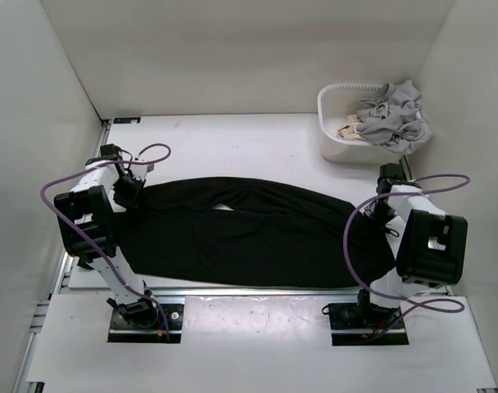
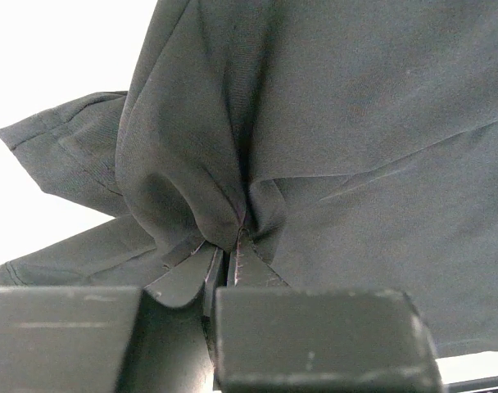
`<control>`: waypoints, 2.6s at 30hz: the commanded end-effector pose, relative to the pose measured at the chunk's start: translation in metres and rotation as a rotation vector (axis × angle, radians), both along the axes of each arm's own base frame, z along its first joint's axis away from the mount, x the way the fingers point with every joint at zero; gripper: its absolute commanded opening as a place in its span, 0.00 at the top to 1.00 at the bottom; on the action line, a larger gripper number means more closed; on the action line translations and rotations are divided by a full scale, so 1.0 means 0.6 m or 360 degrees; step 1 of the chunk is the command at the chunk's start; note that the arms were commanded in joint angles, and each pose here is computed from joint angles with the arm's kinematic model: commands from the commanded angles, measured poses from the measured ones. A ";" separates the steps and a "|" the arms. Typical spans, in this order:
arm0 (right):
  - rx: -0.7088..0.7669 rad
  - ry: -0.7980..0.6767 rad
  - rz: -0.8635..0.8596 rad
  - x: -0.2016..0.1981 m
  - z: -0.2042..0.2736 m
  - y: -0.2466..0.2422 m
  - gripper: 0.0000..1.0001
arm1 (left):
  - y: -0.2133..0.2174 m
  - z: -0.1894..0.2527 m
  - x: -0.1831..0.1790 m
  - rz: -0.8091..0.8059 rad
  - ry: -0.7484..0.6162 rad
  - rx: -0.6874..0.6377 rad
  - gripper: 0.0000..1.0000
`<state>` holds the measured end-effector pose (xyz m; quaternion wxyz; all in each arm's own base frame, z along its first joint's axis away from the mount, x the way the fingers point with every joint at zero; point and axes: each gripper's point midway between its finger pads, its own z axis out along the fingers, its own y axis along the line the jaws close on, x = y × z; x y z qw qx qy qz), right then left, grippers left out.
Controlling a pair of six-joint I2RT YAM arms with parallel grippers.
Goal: Fold and stack the trousers
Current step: Fold the trousers
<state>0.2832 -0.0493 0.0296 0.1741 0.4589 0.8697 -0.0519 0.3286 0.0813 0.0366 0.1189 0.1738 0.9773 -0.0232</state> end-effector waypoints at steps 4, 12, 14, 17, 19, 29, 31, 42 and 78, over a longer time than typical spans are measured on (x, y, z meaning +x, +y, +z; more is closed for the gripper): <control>-0.0077 0.0084 -0.0006 0.019 -0.029 -0.035 0.90 | 0.011 0.026 0.039 0.0017 -0.0117 0.0004 0.86; -0.0209 -0.0243 -0.0088 0.072 0.072 -0.086 1.00 | 0.029 0.147 0.143 0.0030 -0.0459 0.0003 0.86; -0.0262 -0.0398 -0.0085 0.090 0.132 -0.094 1.00 | 0.030 0.186 0.161 0.0021 -0.0537 0.0006 0.86; -0.0272 -0.0538 -0.0066 0.098 0.190 -0.091 1.00 | 0.032 0.222 0.178 0.0012 -0.0602 0.0007 0.86; -0.0227 -0.0592 -0.0036 0.095 0.208 -0.078 1.00 | 0.031 0.224 0.174 -0.0001 -0.0603 0.0013 0.86; -0.0303 -0.0661 -0.0149 0.015 0.227 -0.097 1.00 | 0.039 0.206 0.105 0.0035 -0.0564 0.0114 0.86; -0.0277 -0.0620 -0.0153 0.005 0.207 -0.096 1.00 | 0.038 0.175 0.084 0.0028 -0.0491 0.0122 0.86; -0.0161 -0.0483 -0.0223 -0.063 0.122 -0.070 1.00 | 0.020 0.059 -0.050 0.0051 -0.0199 -0.0054 0.75; -0.0360 -0.0253 -0.0177 -0.064 0.148 -0.115 1.00 | 0.125 -0.059 -0.007 0.0163 0.0128 -0.0225 0.86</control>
